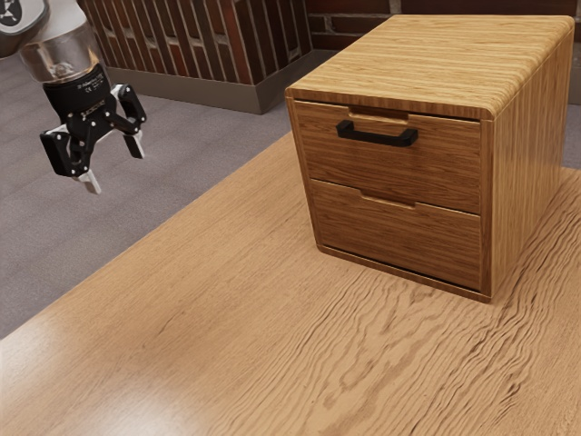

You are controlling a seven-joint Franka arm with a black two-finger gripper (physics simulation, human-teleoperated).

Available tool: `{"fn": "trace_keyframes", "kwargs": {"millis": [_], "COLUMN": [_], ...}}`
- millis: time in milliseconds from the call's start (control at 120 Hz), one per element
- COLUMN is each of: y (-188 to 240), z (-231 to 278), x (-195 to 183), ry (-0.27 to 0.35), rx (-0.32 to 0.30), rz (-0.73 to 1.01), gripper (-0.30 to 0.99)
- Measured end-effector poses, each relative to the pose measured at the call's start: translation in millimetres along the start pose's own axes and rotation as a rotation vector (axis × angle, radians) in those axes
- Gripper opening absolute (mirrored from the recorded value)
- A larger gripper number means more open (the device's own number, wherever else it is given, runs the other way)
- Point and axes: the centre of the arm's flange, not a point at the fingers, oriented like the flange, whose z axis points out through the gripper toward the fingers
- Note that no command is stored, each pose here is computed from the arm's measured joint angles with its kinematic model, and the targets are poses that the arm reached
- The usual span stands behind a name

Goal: Pull the drawer handle with one arm to open the drawer

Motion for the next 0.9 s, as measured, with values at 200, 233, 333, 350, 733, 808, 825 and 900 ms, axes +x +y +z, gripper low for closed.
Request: {"fn": "trace_keyframes", "kwargs": {"millis": [200,233,333,350,733,808,825,900], "y": [1.9,2.3,3.2,2.9,2.8,13.8,14.0,5.6], "z": [0.6,0.7,0.5,-0.2,-87.1,-85.5,-87.0,-100.9], "x": [-10.9,-14.3,-22.1,-23.1,-36.9,-71.4,-82.7,-135.9], "ry": [-0.006,-0.018,-0.042,-0.044,0.016,0.005,-0.001,-0.06], "rx": [0.001,-0.001,-0.004,-0.005,-0.271,-0.306,-0.315,-0.368], "rz": [0.02,0.026,0.04,0.042,0.06,0.119,0.138,0.232], "gripper": [0.67,0.67,0.67,0.67,0.67,0.67,0.67,0.67]}}
